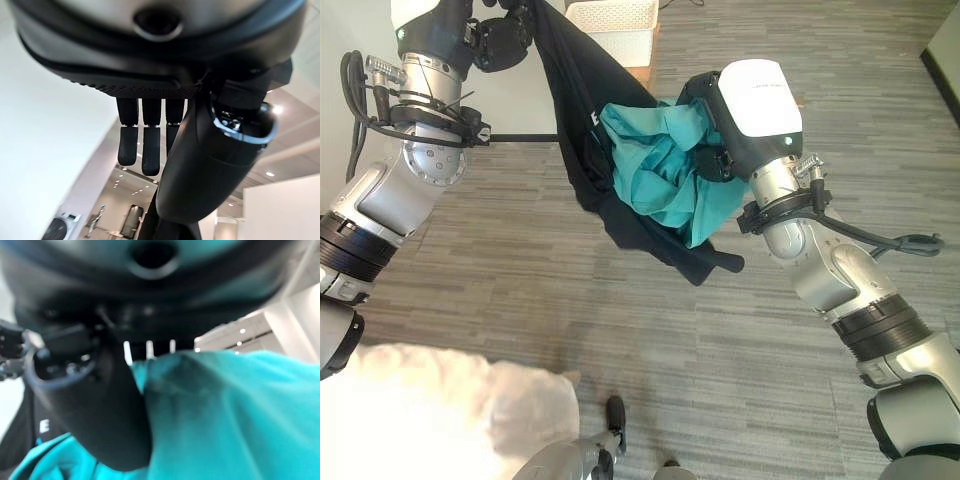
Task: Pick up bed clothes into laundry basket.
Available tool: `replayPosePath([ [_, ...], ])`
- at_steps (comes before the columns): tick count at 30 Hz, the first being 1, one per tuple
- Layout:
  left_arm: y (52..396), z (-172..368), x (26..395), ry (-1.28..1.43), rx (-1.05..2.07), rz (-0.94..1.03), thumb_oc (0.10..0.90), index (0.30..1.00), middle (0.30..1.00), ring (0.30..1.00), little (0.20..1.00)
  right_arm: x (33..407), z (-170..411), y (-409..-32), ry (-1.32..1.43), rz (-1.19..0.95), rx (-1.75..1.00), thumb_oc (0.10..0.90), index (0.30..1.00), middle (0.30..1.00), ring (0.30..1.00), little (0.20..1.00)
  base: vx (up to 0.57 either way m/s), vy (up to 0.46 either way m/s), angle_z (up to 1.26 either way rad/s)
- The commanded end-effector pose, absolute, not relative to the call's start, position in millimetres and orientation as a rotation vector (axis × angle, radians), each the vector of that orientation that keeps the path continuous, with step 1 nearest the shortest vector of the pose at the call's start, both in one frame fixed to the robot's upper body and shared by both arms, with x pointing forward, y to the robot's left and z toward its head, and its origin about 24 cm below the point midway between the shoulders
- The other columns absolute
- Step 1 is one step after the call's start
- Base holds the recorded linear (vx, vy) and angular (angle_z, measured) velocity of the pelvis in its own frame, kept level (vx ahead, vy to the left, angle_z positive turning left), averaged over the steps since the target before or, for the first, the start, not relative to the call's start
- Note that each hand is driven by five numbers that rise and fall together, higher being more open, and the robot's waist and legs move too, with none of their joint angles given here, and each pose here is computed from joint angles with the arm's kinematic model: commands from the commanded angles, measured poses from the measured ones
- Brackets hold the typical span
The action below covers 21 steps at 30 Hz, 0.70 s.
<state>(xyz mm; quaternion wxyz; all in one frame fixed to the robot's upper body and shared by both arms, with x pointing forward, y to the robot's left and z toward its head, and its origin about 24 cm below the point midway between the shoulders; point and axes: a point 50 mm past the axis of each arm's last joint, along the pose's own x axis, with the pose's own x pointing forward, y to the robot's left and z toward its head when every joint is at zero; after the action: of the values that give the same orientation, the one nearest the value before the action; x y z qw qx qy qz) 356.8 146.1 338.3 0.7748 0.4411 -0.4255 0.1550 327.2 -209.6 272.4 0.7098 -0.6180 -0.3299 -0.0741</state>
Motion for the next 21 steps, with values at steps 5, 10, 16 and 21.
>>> replayPosePath([
  [5, 165.0, 397.2, 329.3, -1.096, 0.893, 0.556, 0.400, 0.300, 0.300, 0.300, 0.300, 307.9, 350.0, -192.9, -1.049, -0.396, -1.233, 0.400, 0.300, 0.300, 0.300, 0.300, 0.34, 0.002, 0.10],
  [10, 156.1, 393.1, 332.3, -1.094, 0.902, 0.535, 0.400, 0.300, 0.300, 0.300, 0.300, 305.0, 351.4, -203.6, -1.038, -0.442, -1.189, 0.400, 0.300, 0.300, 0.300, 0.300, 0.43, -0.104, 0.51],
  [16, 165.5, 393.6, 333.8, -1.083, 0.977, 0.578, 0.400, 0.300, 0.300, 0.300, 0.300, 295.9, 347.5, -215.2, -1.038, -0.480, -1.212, 0.400, 0.300, 0.300, 0.300, 0.300, 0.47, -0.129, 0.54],
  [21, 178.2, 405.8, 330.8, -1.083, 1.071, 0.645, 0.400, 0.300, 0.300, 0.300, 0.300, 292.7, 318.1, -232.0, -0.940, -0.441, -1.289, 0.400, 0.300, 0.300, 0.300, 0.300, 0.50, -0.212, 0.43],
])
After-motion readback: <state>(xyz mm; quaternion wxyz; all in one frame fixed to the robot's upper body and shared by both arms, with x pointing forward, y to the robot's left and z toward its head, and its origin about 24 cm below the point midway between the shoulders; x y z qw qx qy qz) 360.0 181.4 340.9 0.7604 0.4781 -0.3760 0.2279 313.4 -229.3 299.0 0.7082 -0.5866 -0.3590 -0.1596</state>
